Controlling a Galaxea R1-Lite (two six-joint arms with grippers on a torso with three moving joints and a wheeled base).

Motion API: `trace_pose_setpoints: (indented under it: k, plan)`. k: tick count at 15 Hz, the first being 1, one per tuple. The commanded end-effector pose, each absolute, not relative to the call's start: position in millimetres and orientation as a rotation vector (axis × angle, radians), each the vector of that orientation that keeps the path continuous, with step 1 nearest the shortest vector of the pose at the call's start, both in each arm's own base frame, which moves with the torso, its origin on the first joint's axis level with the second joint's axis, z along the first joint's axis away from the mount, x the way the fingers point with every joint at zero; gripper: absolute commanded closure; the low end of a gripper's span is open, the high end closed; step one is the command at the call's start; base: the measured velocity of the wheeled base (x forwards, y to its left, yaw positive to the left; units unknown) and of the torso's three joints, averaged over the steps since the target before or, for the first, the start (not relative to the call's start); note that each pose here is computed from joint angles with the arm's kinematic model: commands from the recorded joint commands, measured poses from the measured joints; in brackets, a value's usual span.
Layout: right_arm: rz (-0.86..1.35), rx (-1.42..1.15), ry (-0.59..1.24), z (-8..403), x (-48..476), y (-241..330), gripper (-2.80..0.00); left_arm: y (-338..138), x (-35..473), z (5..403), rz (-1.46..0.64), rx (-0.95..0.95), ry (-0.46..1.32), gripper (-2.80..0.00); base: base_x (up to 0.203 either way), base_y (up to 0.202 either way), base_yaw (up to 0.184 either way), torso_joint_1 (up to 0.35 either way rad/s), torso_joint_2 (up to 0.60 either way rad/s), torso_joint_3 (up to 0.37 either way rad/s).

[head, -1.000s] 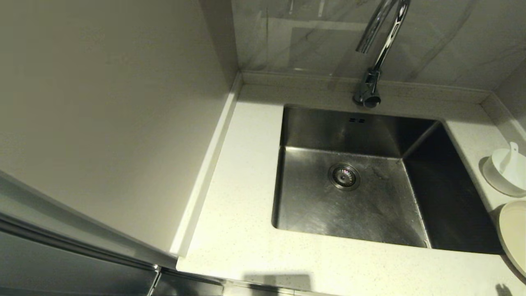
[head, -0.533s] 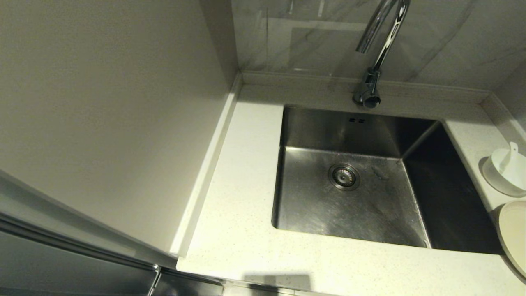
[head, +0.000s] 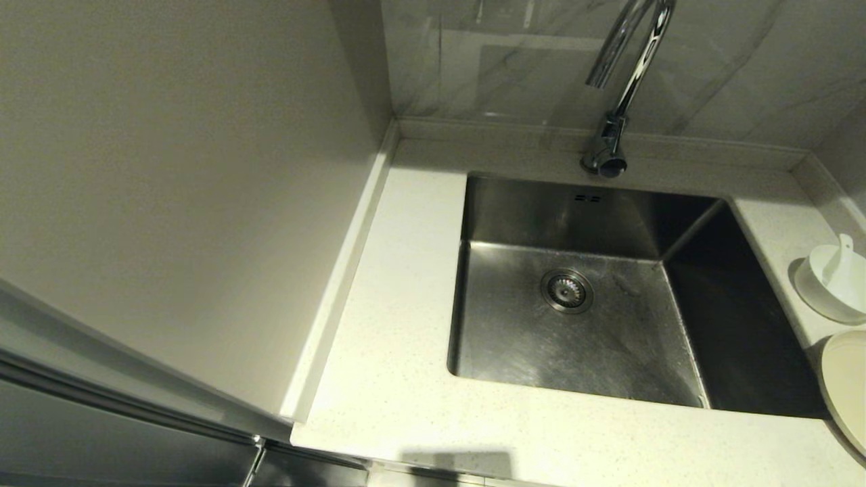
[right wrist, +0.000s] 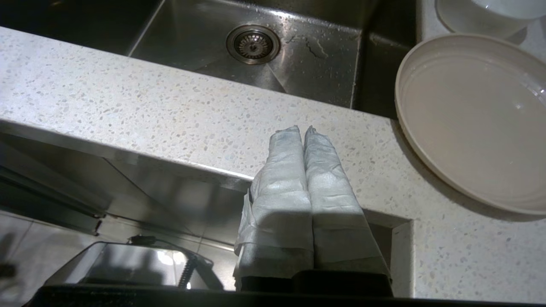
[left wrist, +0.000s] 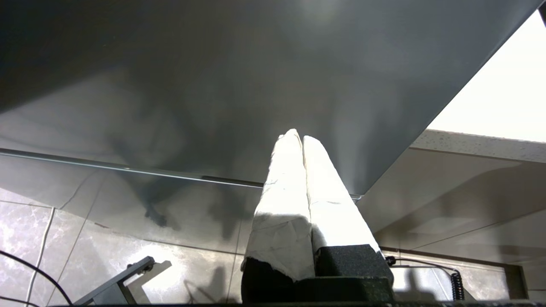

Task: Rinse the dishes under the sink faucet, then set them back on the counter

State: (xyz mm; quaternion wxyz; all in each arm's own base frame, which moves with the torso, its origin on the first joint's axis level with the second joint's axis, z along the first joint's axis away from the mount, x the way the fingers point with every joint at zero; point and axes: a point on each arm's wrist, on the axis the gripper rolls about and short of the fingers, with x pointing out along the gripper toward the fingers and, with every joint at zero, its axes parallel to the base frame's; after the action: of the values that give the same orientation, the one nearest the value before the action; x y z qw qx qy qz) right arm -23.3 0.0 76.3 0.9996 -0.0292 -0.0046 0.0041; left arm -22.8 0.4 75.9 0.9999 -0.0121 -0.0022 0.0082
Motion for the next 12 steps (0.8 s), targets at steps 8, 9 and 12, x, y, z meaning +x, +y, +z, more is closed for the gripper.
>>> trace_pose_setpoints:
  k: [8,9,12]
  plan:
    - [0.003,-0.005,-0.002,75.6,-22.8,-0.1,0.00,0.4,-23.0,75.9,0.017,-0.025,-0.008,0.00,0.000,0.000,0.000,0.000,0.00,0.000]
    - [0.003,-0.006,-0.002,75.6,-22.8,-0.1,0.00,0.4,-23.0,75.9,0.017,-0.025,-0.008,0.00,0.000,0.000,0.000,0.000,0.00,0.000]
    - [0.012,-0.033,-0.002,75.8,-22.7,0.1,0.00,0.4,-23.0,75.9,0.017,-0.025,-0.008,0.00,0.000,0.000,0.000,0.000,0.00,0.000]
